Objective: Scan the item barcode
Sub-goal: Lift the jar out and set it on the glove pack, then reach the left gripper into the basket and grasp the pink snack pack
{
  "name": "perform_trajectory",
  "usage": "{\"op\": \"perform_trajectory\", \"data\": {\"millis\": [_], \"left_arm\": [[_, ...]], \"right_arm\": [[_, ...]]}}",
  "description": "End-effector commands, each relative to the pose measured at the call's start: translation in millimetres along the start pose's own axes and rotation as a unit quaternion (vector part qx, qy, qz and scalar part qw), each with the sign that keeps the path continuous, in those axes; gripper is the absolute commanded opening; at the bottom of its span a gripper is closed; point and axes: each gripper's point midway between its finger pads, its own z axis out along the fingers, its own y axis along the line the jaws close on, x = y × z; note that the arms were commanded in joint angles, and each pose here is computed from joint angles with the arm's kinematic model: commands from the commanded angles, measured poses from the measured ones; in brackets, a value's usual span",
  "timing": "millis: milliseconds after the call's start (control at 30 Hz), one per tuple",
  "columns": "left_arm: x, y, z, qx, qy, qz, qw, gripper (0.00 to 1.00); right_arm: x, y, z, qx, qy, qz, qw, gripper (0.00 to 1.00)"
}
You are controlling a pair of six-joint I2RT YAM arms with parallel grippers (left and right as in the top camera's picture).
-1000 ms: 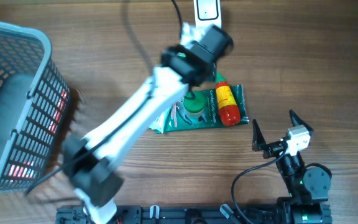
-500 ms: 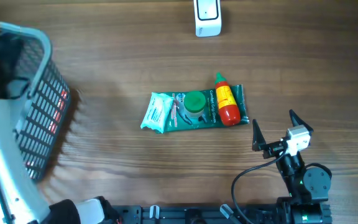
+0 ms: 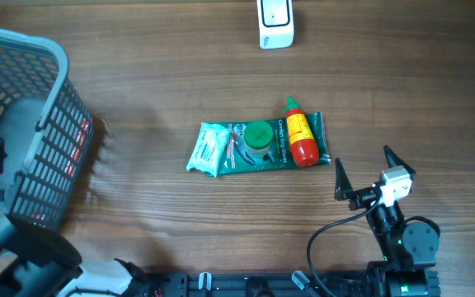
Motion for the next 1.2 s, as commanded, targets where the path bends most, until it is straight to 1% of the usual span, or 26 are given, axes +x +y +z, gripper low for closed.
{"op": "perform_trajectory", "data": {"millis": [0,100,233,367,433,533,600,667,700,767,833,967,1000,1067,1100,1133,1167], "left_arm": [[-3,28,34,-0.088,-0.023,-0.078,0.993,0.87],[6,32,60,-0.111,-0.009,-0.071,0.991,0.86],[16,41,87,-0.142,0.003,-0.068,0.988,0.76],[25,50,109,-0.155,0.005,-0.064,0.986,0.75],[33,57,120,-0.161,0.008,-0.062,0.985,0.67],[43,70,130,-0.178,0.015,-0.057,0.982,0.62],[49,78,136,-0.187,0.016,-0.054,0.981,0.38],[54,84,139,-0.194,0.018,-0.066,0.979,0.04],[53,82,138,-0.191,0.016,-0.067,0.979,0.04],[43,73,123,-0.178,0.008,-0.071,0.981,0.04],[28,57,98,-0.151,-0.001,-0.08,0.985,0.04],[-11,16,12,-0.056,-0.027,-0.102,0.993,0.04],[-20,8,-18,-0.024,-0.036,-0.11,0.993,0.04],[-30,-4,-59,0.031,-0.048,-0.108,0.993,0.04],[-31,-14,-84,0.077,-0.045,-0.092,0.992,0.04],[-26,-28,-112,0.138,-0.031,-0.069,0.988,0.04],[-18,-37,-131,0.184,-0.014,-0.047,0.982,0.04]], "right_arm": [[-2,4,0,-0.01,-0.005,-0.008,1.0,1.0],[-2,4,0,-0.01,-0.005,-0.008,1.0,1.0],[-2,4,0,-0.01,-0.005,-0.008,1.0,1.0],[-2,4,0,-0.01,-0.005,-0.008,1.0,1.0],[-2,4,0,-0.01,-0.005,-0.008,1.0,1.0],[-2,4,0,-0.01,-0.005,-0.008,1.0,1.0],[-2,4,0,-0.01,-0.005,-0.008,1.0,1.0],[-2,4,0,-0.01,-0.005,-0.008,1.0,1.0],[-2,4,0,-0.01,-0.005,-0.008,1.0,1.0],[-2,4,0,-0.01,-0.005,-0.008,1.0,1.0],[-2,4,0,-0.01,-0.005,-0.008,1.0,1.0],[-2,4,0,-0.01,-0.005,-0.008,1.0,1.0],[-2,4,0,-0.01,-0.005,-0.008,1.0,1.0],[-2,4,0,-0.01,-0.005,-0.008,1.0,1.0],[-2,4,0,-0.01,-0.005,-0.008,1.0,1.0],[-2,4,0,-0.01,-0.005,-0.008,1.0,1.0],[-2,4,0,-0.01,-0.005,-0.008,1.0,1.0]]}}
